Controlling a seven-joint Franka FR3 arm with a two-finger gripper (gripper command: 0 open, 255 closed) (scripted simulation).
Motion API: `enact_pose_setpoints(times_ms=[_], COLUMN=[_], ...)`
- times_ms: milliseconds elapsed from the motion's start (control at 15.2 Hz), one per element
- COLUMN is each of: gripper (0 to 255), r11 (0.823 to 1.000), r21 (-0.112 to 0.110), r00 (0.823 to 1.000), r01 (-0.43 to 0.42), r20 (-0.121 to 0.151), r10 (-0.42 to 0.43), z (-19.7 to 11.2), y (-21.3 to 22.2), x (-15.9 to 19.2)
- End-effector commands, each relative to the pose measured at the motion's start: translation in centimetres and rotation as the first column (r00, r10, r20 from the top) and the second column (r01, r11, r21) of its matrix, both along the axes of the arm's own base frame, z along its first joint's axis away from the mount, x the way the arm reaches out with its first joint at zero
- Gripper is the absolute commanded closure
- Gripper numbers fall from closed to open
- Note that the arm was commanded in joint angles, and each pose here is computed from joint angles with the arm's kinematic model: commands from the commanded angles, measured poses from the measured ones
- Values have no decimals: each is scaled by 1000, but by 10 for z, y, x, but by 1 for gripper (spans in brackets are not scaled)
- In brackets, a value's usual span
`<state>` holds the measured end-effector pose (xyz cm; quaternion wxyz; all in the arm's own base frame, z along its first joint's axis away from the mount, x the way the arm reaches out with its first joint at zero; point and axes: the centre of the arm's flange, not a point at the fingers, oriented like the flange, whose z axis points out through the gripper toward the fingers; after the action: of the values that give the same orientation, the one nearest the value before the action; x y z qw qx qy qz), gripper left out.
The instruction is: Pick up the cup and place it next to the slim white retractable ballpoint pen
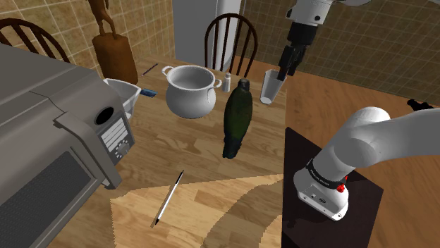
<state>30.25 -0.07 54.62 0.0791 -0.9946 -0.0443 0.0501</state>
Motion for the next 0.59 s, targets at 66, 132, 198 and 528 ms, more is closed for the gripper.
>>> enact_pose_setpoints(times_ms=[66,132,198,528], gripper=[0,0,0,0], r11=[1000,1000,999,995], r21=[-12,-24,-36,-97], r00=[1000,1000,1000,998], r01=[-4,-7,-11,-27], r20=[6,13,19,50], r10=[4,8,12,32], z=[-7,-14,-22,-55], y=[-7,-14,-22,-59], x=[5,10,15,41])
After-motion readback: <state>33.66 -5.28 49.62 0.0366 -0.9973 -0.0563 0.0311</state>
